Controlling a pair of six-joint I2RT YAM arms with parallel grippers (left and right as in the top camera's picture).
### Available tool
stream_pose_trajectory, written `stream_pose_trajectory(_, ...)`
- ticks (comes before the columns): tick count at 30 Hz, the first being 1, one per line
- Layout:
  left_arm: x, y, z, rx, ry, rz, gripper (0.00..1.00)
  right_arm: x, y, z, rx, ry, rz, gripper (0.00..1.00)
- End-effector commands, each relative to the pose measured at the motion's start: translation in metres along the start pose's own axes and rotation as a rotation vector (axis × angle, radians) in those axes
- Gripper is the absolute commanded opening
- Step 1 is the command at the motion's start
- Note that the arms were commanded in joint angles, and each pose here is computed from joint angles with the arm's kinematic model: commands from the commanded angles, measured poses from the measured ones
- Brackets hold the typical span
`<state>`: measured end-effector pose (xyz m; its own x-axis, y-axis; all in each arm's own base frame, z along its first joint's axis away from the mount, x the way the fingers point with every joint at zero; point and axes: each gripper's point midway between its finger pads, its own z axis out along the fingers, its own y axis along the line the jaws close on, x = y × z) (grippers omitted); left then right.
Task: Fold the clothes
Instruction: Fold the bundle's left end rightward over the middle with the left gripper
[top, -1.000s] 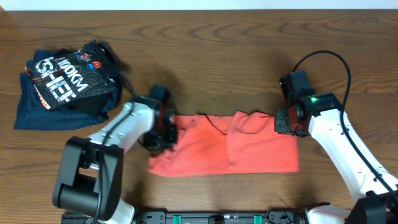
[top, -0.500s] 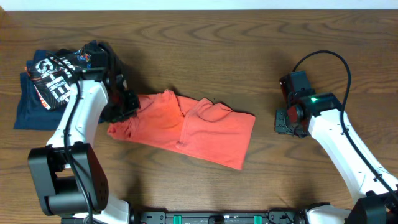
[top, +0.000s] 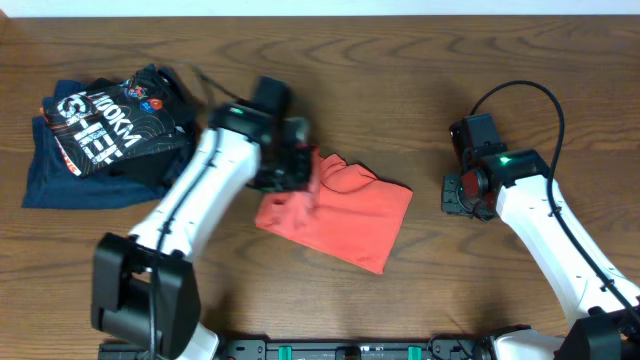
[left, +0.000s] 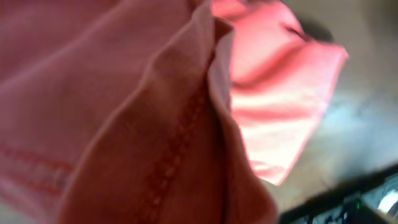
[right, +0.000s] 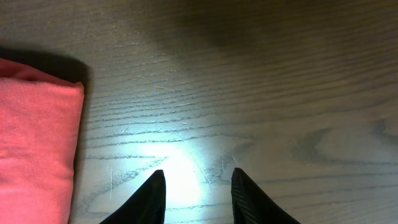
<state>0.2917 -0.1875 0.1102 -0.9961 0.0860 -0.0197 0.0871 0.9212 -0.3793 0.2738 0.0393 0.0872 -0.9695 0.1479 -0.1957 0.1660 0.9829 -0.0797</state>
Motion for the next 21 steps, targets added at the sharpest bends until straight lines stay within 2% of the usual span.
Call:
stream_pose_trajectory(1,0.007,-0.033,0.003,0.014,-0.010,0.078,0.06,0.000,-0.002,0.000,0.003,-0.003,0.011,0.34)
stream_pose_trajectory(10,0.027,-0.077,0.030,-0.038,-0.023,0.275,0.07,0.000,-0.002,0.000,0.003,-0.003,0.011,0.34)
stream_pose_trajectory(18,0.035,-0.095,0.048,-0.028,-0.010,0.335,0.07,0.002,0.002,0.000,-0.024,0.009,0.010,0.34)
stream_pose_trajectory(20,0.035,-0.093,0.052,-0.034,0.004,0.332,0.16,0.002,0.002,0.000,-0.024,0.009,0.010,0.34)
stream_pose_trajectory(21,0.036,-0.092,0.054,-0.037,0.009,0.330,0.24,0.002,0.002,0.000,-0.024,0.009,0.010,0.34)
